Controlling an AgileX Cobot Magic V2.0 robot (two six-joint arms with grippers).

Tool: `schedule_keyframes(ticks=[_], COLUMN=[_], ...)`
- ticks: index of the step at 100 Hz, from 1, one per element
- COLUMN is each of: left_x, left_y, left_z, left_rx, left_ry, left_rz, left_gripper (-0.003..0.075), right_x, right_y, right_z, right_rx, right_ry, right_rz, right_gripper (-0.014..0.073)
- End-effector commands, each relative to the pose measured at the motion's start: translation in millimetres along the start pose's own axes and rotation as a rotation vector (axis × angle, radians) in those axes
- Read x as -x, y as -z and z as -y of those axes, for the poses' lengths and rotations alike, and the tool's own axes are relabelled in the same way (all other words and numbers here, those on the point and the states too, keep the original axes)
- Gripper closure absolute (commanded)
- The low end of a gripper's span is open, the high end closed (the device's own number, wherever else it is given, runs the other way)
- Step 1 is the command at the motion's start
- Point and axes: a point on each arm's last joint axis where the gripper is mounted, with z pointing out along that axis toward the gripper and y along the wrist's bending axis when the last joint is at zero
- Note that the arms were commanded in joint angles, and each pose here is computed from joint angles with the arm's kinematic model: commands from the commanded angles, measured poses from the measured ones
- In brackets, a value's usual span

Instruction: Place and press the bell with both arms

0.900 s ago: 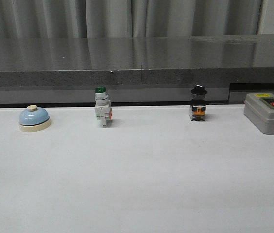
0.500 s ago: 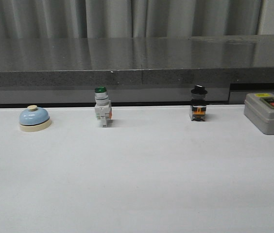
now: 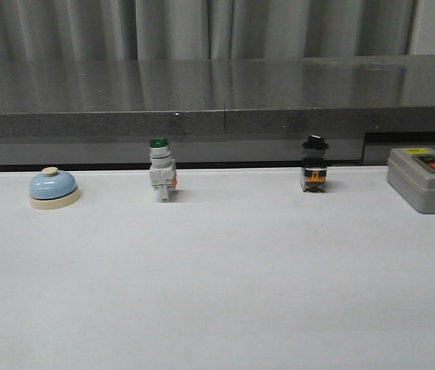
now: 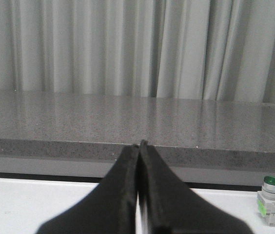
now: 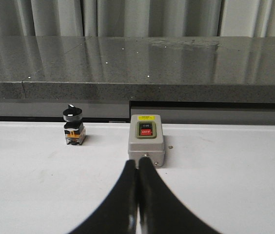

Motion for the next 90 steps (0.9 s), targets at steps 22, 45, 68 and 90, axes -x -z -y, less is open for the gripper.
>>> schedule_keyframes(ticks=[22, 45, 68, 90], left_x=[31.7, 53.7, 57.1, 49.8], left_y=[-13.6, -56.5, -112.7, -167.0], left_z=[3.7, 6.4, 7.3, 7.5], left_rx=[0.005, 0.016, 0.030, 0.040], left_ry=[0.059, 0.053, 0.025, 0.024], left_rz=[-0.088, -0.212, -0.360, -0.469], left_gripper=[0.0741, 0.0741, 0.0740, 0.0652], right_x=[13.8, 13.8, 13.8, 13.8], right_y=[2.7, 2.7, 2.7, 2.7], right_z=[0.2, 0.2, 0.2, 0.2], right_rx=[-0.005, -0.005, -0.005, -0.005], right_ry=[0.000, 0.000, 0.000, 0.000], right_rz=[0.120, 0.120, 0.120, 0.120], right_gripper=[0.0655, 0.0655, 0.0655, 0.0655])
